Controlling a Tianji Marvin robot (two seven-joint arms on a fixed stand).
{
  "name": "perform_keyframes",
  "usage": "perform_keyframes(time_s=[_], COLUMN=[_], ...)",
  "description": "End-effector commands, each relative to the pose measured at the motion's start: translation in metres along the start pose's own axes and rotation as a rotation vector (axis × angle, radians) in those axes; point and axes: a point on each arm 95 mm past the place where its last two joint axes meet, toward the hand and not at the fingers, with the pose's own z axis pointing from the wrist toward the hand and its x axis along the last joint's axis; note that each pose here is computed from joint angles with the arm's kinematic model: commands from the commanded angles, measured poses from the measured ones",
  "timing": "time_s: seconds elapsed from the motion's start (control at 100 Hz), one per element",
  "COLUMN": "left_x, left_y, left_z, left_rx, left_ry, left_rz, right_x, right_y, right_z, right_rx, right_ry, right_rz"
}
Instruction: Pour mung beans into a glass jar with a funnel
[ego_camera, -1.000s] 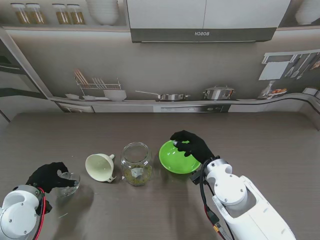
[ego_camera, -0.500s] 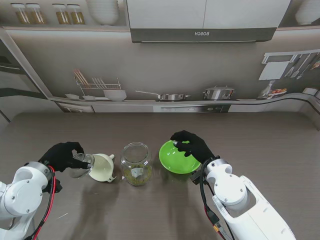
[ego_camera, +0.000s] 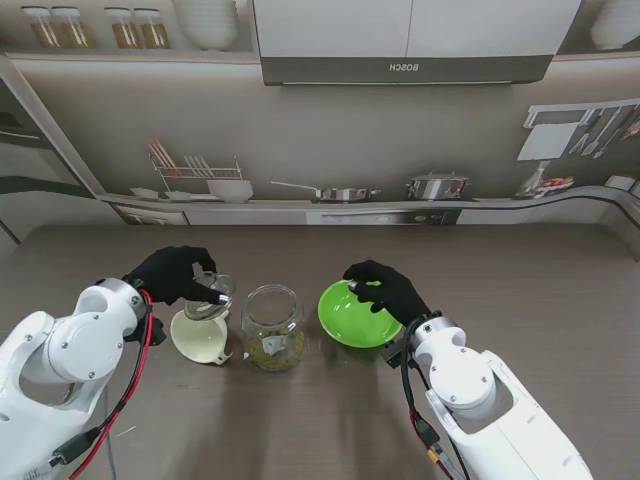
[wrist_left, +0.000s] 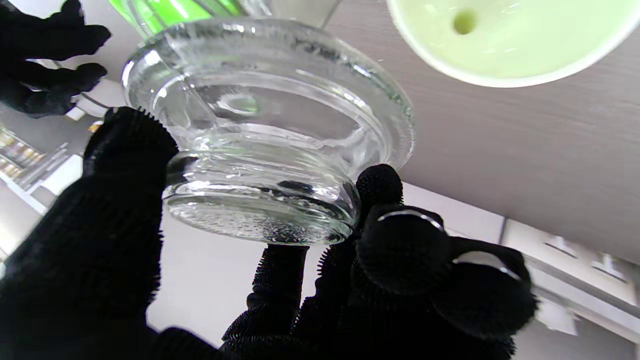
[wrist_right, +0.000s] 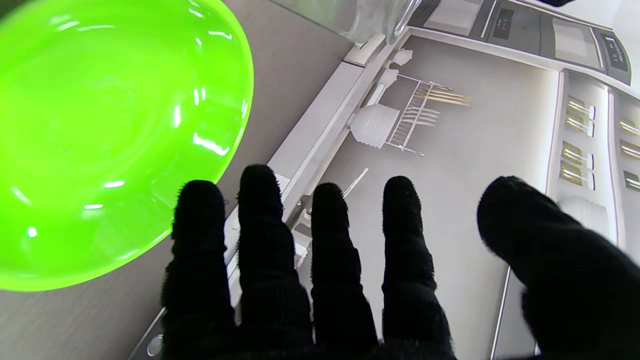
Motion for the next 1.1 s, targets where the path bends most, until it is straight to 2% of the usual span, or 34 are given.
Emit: perform_keyframes(time_s=[0.0, 0.31, 0.76, 1.09], left_x=[0.012, 0.040, 0.059, 0.066], left_y=[-0.005, 0.002, 0.017, 0.026], left_z=[0.005, 0.028, 0.048, 0.058], left_rx=[-0.010, -0.063, -0.117, -0.123], left_ry=[0.030, 0.095, 0.154, 0.193], left_rz=[-0.007, 0.001, 0.080, 0.166], right_x=[0.000, -0.001, -0.001, -0.001], right_y=[-0.003, -0.001, -0.001, 0.000], right_z=[0.000, 0.000, 0.000, 0.000], right_rx=[0.014, 0.006, 0.005, 0.005], right_ry=[-0.001, -0.005, -0.007, -0.008], right_rz=[0.006, 0.010, 0.013, 0.015])
